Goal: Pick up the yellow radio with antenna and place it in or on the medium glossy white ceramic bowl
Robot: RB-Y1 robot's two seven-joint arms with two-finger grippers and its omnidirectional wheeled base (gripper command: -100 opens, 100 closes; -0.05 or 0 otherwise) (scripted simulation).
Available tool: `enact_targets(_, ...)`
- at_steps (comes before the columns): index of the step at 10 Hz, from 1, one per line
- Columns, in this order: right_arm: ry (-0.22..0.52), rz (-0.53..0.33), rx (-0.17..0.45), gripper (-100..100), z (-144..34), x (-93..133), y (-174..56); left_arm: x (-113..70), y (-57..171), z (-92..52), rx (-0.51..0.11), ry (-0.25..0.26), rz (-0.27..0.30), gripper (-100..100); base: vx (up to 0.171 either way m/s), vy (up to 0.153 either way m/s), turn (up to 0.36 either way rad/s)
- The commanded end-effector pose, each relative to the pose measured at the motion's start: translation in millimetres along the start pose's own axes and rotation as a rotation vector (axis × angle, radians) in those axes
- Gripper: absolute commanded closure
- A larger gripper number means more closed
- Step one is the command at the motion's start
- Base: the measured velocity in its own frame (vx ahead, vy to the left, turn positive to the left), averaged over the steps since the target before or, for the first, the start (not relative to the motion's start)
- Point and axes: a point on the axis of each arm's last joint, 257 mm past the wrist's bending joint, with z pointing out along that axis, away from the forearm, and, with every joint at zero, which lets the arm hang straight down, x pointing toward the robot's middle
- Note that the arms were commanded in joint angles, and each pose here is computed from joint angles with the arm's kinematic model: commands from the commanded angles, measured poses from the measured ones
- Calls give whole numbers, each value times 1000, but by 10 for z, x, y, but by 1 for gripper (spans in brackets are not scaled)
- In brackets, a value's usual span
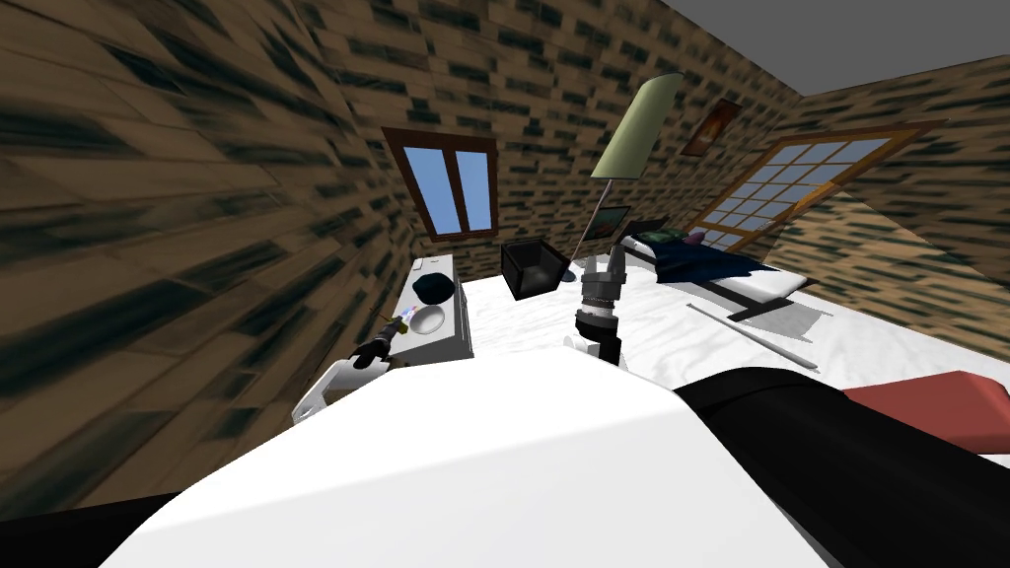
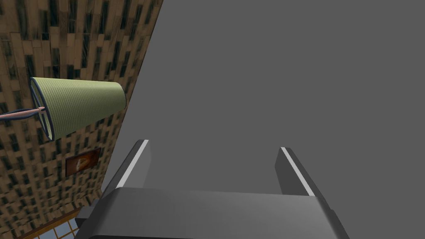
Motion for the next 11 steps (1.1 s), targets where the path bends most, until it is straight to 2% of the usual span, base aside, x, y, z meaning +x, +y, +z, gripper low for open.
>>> enact_targets(1, 0, 0, 0, 0, 0, 0, 0, -63, 150, 54, -42, -5, -6, -100, 39, 9, -110)
enact_targets(3, 0, 0, 0, 0, 0, 0, 0, -167, 347, 91, -97, -14, -20, -100, 52, 16, -129)
enact_targets(4, 0, 0, 0, 0, 0, 0, 0, -135, 288, 77, -80, -12, -15, -100, 22, 15, -30)
enact_targets(5, 0, 0, 0, 0, 0, 0, 0, -142, 300, 81, -84, -12, -16, 0, 0, 0, 0)
enact_targets(6, 0, 0, 0, 0, 0, 0, 0, -121, 326, 116, -84, -13, -17, -100, 32, 13, -9)
enact_targets(8, 0, 0, 0, 0, 0, 0, 0, -118, 334, 121, -86, -13, -17, -100, 43, 25, -7)
enact_targets(9, 0, 0, 0, 0, 0, 0, 0, -117, 332, 124, -85, -13, -17, 100, 0, 0, 0)
enact_targets(11, 0, 0, 0, 0, 0, 0, 0, -119, 331, 124, -84, -14, -15, 100, 1, 0, -6)
